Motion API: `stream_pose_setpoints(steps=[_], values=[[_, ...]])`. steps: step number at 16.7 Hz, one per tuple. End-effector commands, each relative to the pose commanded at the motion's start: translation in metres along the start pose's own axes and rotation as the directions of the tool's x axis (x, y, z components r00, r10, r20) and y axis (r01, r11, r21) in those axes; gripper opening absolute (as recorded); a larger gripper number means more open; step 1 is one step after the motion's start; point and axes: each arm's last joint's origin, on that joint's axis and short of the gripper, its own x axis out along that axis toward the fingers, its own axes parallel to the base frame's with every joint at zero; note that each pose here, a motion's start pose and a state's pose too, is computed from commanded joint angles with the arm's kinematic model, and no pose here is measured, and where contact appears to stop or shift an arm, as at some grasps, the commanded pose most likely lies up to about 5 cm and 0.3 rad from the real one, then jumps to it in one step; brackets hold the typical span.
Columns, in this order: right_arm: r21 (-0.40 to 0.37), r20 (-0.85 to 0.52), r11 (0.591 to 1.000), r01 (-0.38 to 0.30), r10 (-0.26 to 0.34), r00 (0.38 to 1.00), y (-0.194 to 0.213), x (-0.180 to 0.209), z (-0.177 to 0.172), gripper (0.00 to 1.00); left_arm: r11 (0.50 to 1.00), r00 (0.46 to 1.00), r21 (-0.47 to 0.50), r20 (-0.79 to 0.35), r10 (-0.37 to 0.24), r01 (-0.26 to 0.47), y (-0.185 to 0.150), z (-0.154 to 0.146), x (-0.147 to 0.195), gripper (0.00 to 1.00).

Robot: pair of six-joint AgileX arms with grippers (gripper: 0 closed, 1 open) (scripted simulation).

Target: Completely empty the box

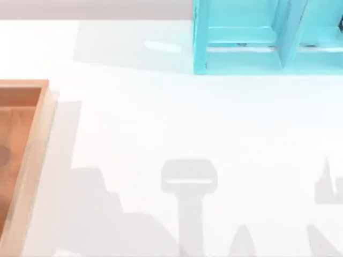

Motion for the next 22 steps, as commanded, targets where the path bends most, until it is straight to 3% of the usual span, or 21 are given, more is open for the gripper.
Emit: stream_pose_setpoints(steps=[7, 15, 18, 22], values=[[0.0, 0.0, 1.0, 0.0, 0.0, 1.0, 0.0, 0.0, 0.0, 1.0, 1.0, 1.0, -0.005, 0.019, 0.001, -0.001, -0.004, -0.007, -0.057, 0.0], [0.0, 0.0, 1.0, 0.0, 0.0, 1.0, 0.0, 0.0, 0.0, 1.0, 1.0, 1.0, -0.006, 0.012, -0.001, 0.001, -0.011, -0.002, -0.054, 0.0], [0.0, 0.0, 1.0, 0.0, 0.0, 1.0, 0.0, 0.0, 0.0, 1.0, 1.0, 1.0, -0.005, -0.003, -0.002, 0.002, -0.042, 0.013, -0.042, 0.0], [0.0, 0.0, 1.0, 0.0, 0.0, 1.0, 0.0, 0.0, 0.0, 1.0, 1.0, 1.0, -0.005, -0.014, 0.005, -0.005, -0.118, 0.026, -0.023, 0.0]])
